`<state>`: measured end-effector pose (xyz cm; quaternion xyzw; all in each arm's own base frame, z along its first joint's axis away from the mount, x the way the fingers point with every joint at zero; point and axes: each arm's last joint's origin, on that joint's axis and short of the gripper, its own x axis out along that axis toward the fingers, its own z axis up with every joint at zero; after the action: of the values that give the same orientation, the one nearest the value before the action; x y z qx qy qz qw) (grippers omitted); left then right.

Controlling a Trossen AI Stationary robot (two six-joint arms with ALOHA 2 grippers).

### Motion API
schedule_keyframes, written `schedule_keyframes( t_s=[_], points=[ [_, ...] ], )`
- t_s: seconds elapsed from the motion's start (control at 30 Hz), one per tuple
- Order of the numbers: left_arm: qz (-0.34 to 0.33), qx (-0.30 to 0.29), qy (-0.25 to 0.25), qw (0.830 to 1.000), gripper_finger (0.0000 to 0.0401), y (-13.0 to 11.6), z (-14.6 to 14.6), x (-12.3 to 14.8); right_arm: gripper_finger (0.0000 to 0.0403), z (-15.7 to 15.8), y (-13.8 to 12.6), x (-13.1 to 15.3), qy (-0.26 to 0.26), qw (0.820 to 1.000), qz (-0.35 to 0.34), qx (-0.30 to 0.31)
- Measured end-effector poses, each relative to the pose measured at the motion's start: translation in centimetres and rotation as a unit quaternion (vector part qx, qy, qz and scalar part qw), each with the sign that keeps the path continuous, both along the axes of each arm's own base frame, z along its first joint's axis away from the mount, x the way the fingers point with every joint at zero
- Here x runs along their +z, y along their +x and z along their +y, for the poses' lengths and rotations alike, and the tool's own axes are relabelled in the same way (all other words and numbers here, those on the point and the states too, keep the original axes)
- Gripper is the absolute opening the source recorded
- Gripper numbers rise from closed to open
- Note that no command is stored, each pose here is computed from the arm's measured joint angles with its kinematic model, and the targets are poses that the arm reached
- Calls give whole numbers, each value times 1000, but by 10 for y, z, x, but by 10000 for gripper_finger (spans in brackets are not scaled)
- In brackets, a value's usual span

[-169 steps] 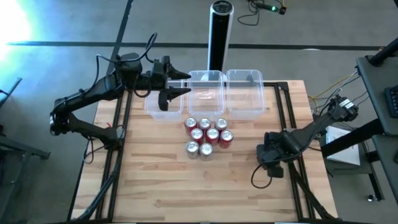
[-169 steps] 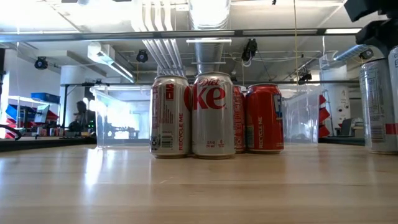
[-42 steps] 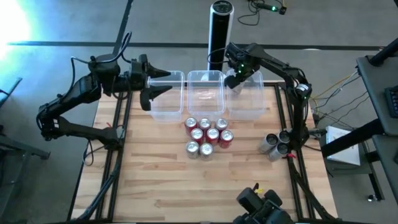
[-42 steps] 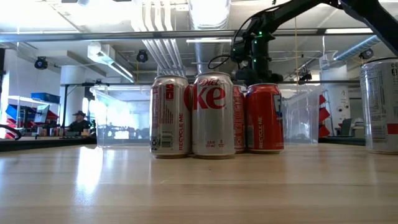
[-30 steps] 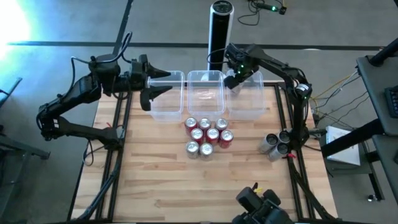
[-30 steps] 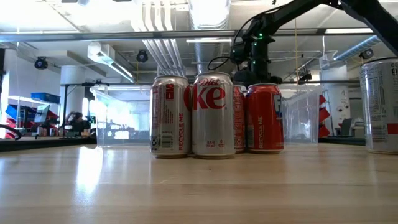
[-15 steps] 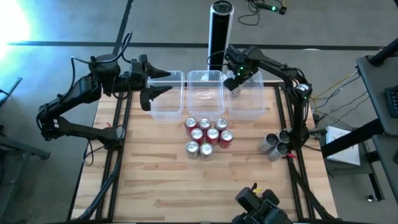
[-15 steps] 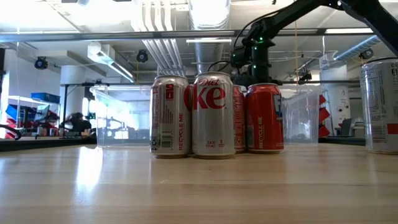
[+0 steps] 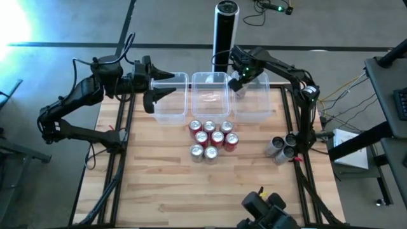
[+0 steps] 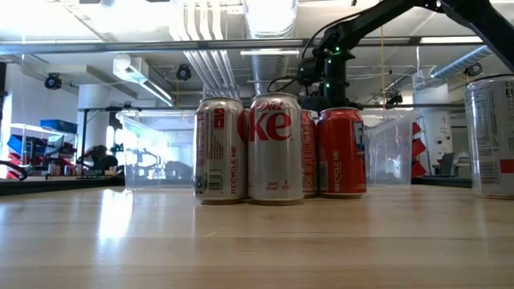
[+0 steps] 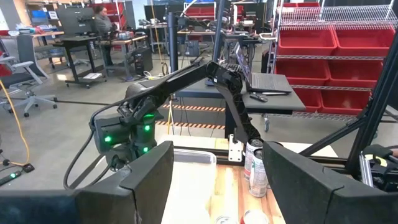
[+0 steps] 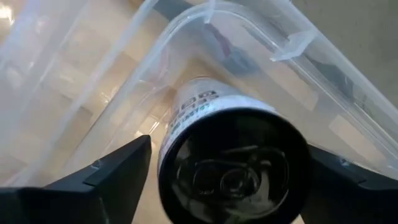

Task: Sort soda cans
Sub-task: Put the bottom left white-pink soda can into the right transparent bin, then put the top left white-pink soda can into the right transparent bin

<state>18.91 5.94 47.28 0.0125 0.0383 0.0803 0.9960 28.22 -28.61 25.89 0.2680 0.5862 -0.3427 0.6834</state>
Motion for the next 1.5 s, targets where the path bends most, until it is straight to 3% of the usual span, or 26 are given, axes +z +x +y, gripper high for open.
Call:
schedule_keyframes(
  t_s=[0.37,0.53,0.7,0.8,1.07,1.27,1.5],
  points=[
    [-3,0,0,1000,231,2,1,0,363,36,-24,78,-50,997,-53,1],
    [2,-9,-4,1000,231,12,4,-3,363,81,-36,110,-68,994,-83,30],
    [1,-28,-4,1000,231,23,6,-6,363,144,-48,129,-80,983,-109,121],
    [0,-30,-2,1000,231,33,9,-9,363,183,-59,129,-77,973,-118,181],
    [9,-72,6,997,231,54,14,-19,363,265,-103,107,-33,962,-134,236],
    [15,-76,1,997,231,67,19,-26,364,282,-122,84,1,971,-100,217],
    [34,-88,-31,995,231,83,23,-38,364,291,-126,67,33,955,-52,289]
  ],
)
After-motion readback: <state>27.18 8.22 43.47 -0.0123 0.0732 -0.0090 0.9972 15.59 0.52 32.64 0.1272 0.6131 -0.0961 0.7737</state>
